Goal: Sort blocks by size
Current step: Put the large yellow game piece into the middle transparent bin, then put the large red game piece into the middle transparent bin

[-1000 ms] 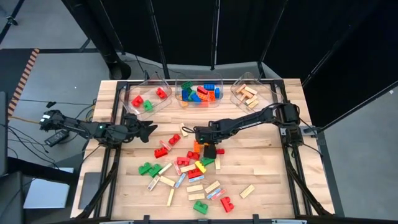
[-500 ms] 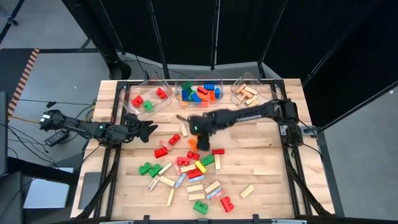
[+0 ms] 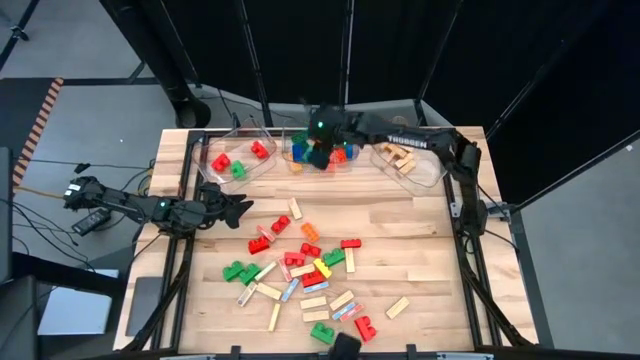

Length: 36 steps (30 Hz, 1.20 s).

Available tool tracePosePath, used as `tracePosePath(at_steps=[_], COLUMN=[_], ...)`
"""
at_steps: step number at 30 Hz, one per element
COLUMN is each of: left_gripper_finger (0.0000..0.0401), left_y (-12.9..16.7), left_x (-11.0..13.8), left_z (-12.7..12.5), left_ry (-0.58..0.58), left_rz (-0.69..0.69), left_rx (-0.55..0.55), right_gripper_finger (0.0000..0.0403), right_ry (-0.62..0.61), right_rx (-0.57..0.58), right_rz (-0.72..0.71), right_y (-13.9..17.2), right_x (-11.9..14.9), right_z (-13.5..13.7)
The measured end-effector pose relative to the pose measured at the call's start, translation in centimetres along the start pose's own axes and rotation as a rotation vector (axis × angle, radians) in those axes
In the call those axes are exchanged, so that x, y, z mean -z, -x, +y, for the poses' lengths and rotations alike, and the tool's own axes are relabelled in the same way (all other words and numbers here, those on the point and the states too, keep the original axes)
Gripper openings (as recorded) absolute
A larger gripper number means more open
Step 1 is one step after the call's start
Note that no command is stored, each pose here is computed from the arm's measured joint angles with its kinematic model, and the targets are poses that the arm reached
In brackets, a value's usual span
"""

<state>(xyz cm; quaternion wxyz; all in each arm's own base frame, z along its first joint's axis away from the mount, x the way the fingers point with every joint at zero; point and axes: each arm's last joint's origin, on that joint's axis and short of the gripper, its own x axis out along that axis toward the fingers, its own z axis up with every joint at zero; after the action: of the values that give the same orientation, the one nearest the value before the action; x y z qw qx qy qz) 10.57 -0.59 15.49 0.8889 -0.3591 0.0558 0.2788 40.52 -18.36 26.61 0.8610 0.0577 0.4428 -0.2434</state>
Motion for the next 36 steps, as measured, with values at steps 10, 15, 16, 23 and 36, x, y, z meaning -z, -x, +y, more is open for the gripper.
tracePosePath(at_steps=[10, 15, 16, 23, 36], left_gripper_finger=[0.0269, 0.0269, 0.0269, 0.0269, 0.0269], left_y=[0.0, 0.0, 0.0, 0.0, 0.0], left_x=[0.0, 0.0, 0.0, 0.0, 0.1], left_z=[0.0, 0.0, 0.0, 0.1, 0.3], left_ry=[-0.001, -0.009, -0.017, -0.03, -0.049], left_rz=[0.001, 0.0, -0.004, -0.019, -0.009], left_rx=[-0.001, -0.003, -0.006, -0.017, -0.034], right_gripper_finger=[0.0341, 0.0308, 0.03, 0.0264, 0.0251], right_ry=[-0.012, 0.097, 0.144, 0.422, 0.416], right_rx=[-0.138, -0.49, -0.521, -0.599, -0.494], right_rz=[0.154, 0.339, 0.366, 0.534, 0.549], right_y=[-0.1, 1.4, 1.6, 1.9, -0.4], right_x=[1.5, 3.5, 4.1, 10.0, 16.5], right_z=[-1.1, 4.4, 5.9, 14.6, 18.0])
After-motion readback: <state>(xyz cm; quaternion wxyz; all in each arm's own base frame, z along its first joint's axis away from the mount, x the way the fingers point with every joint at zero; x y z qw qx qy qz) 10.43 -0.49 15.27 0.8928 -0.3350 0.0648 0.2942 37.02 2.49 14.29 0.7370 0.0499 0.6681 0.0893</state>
